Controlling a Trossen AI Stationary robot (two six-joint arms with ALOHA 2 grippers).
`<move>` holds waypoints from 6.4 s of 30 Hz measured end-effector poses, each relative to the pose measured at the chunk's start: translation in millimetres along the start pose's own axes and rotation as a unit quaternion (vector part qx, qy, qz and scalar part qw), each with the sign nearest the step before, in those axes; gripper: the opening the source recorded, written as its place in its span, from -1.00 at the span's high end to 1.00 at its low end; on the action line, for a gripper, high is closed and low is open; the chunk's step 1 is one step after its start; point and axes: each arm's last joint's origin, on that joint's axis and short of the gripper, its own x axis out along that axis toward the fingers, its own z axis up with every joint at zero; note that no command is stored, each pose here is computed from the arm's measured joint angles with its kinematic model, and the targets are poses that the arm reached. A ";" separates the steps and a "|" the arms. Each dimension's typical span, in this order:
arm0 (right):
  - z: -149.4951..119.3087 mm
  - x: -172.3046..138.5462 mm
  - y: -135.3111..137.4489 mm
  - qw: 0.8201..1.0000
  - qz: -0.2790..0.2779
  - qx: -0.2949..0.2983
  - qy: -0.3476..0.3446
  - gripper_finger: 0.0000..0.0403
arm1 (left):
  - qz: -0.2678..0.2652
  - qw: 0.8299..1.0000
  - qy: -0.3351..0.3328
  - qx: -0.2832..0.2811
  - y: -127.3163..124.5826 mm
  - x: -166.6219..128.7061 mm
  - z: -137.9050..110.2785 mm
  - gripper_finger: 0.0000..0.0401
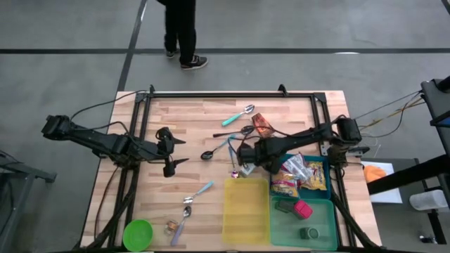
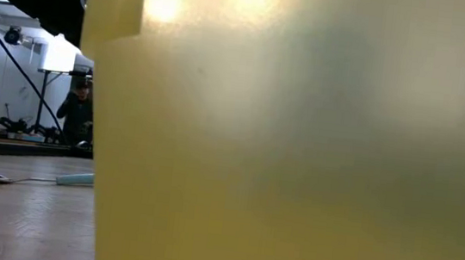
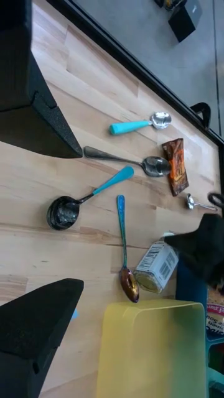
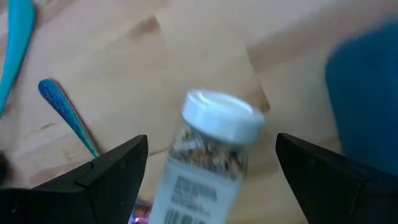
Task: Pick & Place Food Item
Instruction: Put the white seasoning bottle into the green bin
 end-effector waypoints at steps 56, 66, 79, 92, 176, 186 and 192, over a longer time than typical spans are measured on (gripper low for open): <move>2.2 9.8 4.9 0.993 -0.037 0.103 0.034 -0.75 | 0.000 1.000 0.000 0.000 0.0 0.0 0.1 -0.67; -3.1 10.3 6.3 0.991 -0.018 0.121 0.048 -0.75 | 0.000 1.000 0.000 0.000 0.0 0.0 0.1 -0.67; 0.5 17.9 -0.1 0.991 -0.016 0.127 0.031 -0.75 | 0.000 1.000 -0.001 0.000 0.0 -0.1 0.1 -0.67; -0.7 17.3 1.9 0.991 -0.009 0.125 0.037 -0.75 | 0.000 1.000 0.000 0.000 0.1 0.0 0.0 -0.67; -37.3 -56.9 40.5 0.795 0.157 -0.510 -0.290 0.18 | 0.000 1.000 0.000 0.000 0.0 0.0 0.0 -0.67; -37.6 -56.8 40.4 0.796 0.158 -0.509 -0.286 0.13 | 0.000 1.000 0.000 0.000 0.0 0.0 0.0 -0.67; -37.6 -56.7 40.3 0.796 0.158 -0.510 -0.286 0.20 | 0.000 1.000 0.000 0.000 0.1 0.0 0.0 -0.67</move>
